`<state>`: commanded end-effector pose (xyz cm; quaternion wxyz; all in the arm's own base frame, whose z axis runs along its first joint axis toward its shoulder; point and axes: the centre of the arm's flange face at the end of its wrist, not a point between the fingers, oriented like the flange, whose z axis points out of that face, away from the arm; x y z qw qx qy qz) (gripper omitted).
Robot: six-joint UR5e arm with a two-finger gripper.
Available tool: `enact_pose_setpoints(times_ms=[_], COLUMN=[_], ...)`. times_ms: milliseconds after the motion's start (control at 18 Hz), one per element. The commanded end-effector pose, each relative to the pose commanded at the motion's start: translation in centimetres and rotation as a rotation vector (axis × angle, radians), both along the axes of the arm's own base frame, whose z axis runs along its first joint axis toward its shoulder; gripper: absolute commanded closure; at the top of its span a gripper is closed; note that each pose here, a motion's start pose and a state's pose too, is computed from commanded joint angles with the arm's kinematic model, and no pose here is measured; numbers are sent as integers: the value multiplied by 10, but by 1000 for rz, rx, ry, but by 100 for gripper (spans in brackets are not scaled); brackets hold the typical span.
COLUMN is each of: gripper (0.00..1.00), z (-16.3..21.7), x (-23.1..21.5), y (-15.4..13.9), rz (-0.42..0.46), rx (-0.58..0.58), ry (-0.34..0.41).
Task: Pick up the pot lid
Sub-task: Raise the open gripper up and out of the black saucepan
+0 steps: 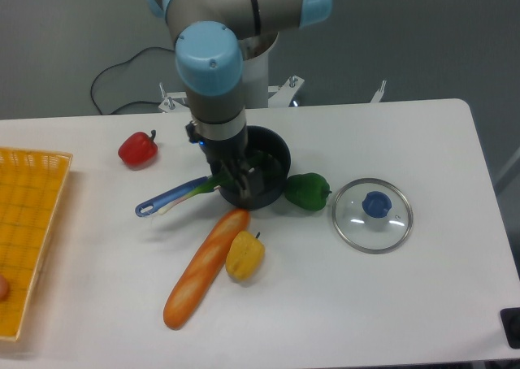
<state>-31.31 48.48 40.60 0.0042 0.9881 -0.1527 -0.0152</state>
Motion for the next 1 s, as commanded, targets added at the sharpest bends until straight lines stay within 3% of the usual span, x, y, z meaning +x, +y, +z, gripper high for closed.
enact_pose_setpoints(times_ms=[667,1000], gripper=[0,0], z=[-8,-16], x=[-14,-40], y=[-25,-50], rz=[11,74], rx=[-20,-30], ry=[-2,-18])
